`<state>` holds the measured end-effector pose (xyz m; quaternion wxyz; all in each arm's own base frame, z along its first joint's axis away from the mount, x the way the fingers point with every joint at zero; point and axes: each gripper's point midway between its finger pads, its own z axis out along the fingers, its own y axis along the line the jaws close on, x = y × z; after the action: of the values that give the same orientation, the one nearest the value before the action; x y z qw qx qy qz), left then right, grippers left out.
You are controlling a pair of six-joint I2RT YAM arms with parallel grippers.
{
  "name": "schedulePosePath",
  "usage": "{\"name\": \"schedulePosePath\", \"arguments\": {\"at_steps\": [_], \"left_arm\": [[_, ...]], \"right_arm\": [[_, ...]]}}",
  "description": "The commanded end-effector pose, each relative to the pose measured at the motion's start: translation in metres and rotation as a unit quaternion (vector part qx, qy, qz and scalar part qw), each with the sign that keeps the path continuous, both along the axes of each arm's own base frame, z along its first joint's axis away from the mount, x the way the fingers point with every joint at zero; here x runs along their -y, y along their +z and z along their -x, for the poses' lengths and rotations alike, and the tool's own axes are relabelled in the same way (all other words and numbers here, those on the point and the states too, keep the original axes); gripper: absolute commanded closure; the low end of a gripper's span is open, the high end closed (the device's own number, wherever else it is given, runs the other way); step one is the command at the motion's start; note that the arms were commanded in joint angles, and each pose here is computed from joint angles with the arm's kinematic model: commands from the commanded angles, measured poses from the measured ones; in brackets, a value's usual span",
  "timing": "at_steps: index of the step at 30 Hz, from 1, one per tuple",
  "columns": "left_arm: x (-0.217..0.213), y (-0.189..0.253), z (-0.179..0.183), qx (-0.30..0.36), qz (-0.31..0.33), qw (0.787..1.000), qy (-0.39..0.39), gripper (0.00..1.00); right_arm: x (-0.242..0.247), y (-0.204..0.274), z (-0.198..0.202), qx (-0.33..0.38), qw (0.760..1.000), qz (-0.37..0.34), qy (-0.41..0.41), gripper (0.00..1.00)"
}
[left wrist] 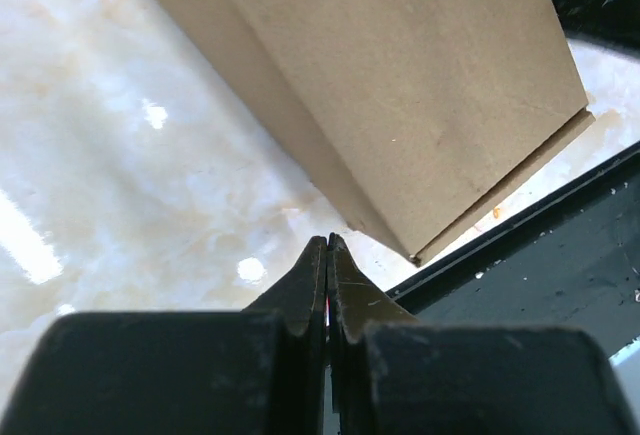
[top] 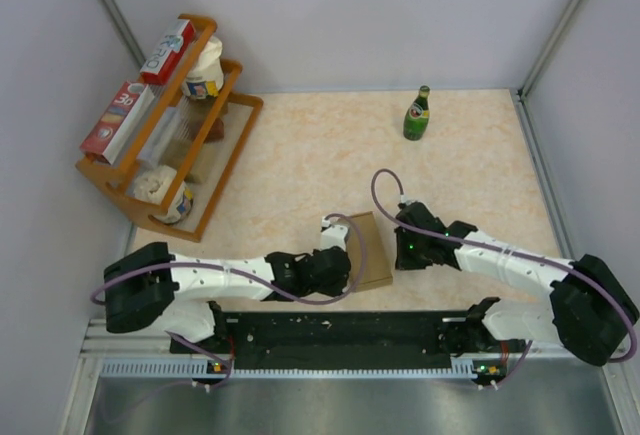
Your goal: Fold the paper box
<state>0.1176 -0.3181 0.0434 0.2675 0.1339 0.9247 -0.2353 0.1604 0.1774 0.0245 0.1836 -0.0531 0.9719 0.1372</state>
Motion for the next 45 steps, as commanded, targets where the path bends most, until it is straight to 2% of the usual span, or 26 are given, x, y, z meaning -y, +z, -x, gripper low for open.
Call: {"name": "schedulePosePath", "arguments": {"at_steps": [1,7,9,12,15,20,26,32,45], "left_arm": [[-0.023,0.013,-0.012,0.037,-0.026,0.999,0.029,1.00],[-0.044,0.021,-0.040,0.068,-0.028,0.996,0.054,1.00],[-0.048,0.024,-0.054,0.077,-0.027,0.995,0.052,1.00],[-0.053,0.029,-0.079,0.083,-0.010,0.995,0.057,1.00],[-0.057,0.033,-0.104,0.093,-0.006,0.994,0.060,1.00],[-0.040,0.043,-0.131,0.115,-0.015,0.993,0.038,1.00],[-0.020,0.029,-0.140,0.104,-0.025,0.994,0.014,1.00],[-0.022,0.016,-0.151,0.104,-0.050,0.993,0.023,1.00],[-0.027,0.001,-0.168,0.092,-0.051,0.994,0.038,1.00]], "right_arm": [[0.014,0.028,-0.042,0.067,0.997,0.022,-0.029,0.84],[0.012,0.048,-0.079,0.110,0.993,0.050,0.000,0.85],[0.005,0.057,-0.092,0.127,0.990,0.052,0.014,0.89],[-0.002,0.060,-0.109,0.135,0.989,0.057,0.023,1.00],[-0.003,0.056,-0.122,0.129,0.990,0.060,0.018,1.00],[-0.013,0.037,-0.136,0.108,0.991,0.063,0.037,1.00],[-0.030,0.027,-0.141,0.103,0.992,0.040,0.062,1.00],[-0.038,0.022,-0.143,0.099,0.992,0.024,0.071,1.00],[-0.047,0.023,-0.137,0.085,0.993,-0.026,0.078,1.00]]}}
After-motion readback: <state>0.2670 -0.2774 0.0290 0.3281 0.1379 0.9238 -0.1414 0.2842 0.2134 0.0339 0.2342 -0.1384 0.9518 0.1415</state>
